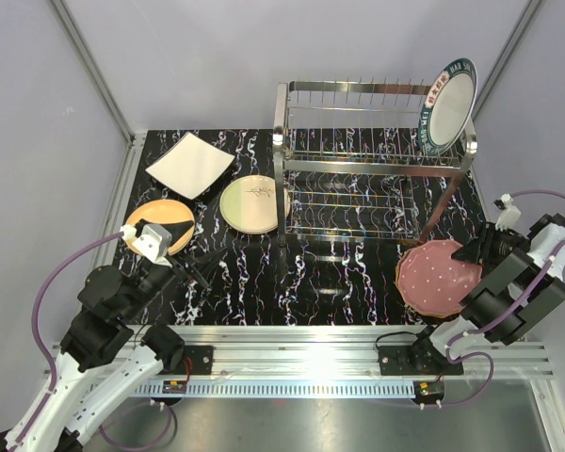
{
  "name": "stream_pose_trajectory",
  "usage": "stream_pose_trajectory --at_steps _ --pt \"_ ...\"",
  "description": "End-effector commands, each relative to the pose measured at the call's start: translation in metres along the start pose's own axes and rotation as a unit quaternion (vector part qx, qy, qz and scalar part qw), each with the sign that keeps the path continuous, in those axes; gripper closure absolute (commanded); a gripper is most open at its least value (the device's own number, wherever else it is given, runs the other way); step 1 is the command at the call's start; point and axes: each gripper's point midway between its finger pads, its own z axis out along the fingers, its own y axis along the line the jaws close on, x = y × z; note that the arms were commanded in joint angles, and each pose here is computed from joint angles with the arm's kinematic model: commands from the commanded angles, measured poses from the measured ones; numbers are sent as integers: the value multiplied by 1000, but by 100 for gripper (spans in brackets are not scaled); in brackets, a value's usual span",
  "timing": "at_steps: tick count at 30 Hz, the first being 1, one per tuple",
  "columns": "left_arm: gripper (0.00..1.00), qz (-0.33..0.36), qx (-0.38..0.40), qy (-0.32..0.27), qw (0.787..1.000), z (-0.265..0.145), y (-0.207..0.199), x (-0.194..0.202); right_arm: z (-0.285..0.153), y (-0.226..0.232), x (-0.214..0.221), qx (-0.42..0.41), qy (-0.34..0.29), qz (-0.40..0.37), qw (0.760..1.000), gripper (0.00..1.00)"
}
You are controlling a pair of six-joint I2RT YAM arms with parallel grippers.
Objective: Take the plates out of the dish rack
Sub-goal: Place the plate on the table
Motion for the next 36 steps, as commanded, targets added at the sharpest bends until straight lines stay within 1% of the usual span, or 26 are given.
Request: stream_pose_trajectory --at_steps 1,10,15,18,23,26,29,35,36 --pt "1 6 8 -25 1000 3 -2 -13 -1 9 -3 -19 -9 46 999 100" --pt "1 5 8 -23 1000 4 -2 -11 4 0 -4 -16 -10 54 998 98" --pt "1 5 9 -24 1000 5 -2 -12 8 -4 -2 -21 -6 57 998 92" --pt "1 5 9 -24 1000 5 -3 -13 11 -7 1 -27 0 64 998 85" --pt "1 6 9 -24 1000 4 -3 -15 14 -9 5 -30 5 66 997 63" --pt "1 6 8 -24 1000 5 -2 -14 15 -9 6 -29 4 64 998 55" --pt "1 6 10 -24 1000 5 -3 -15 15 -10 7 -25 5 60 998 49" --pt "1 5 10 -26 1000 3 -3 -15 14 -12 8 -17 8 52 998 42" --pt "1 5 10 -26 1000 3 -3 -15 13 -13 8 -13 10 50 999 39"
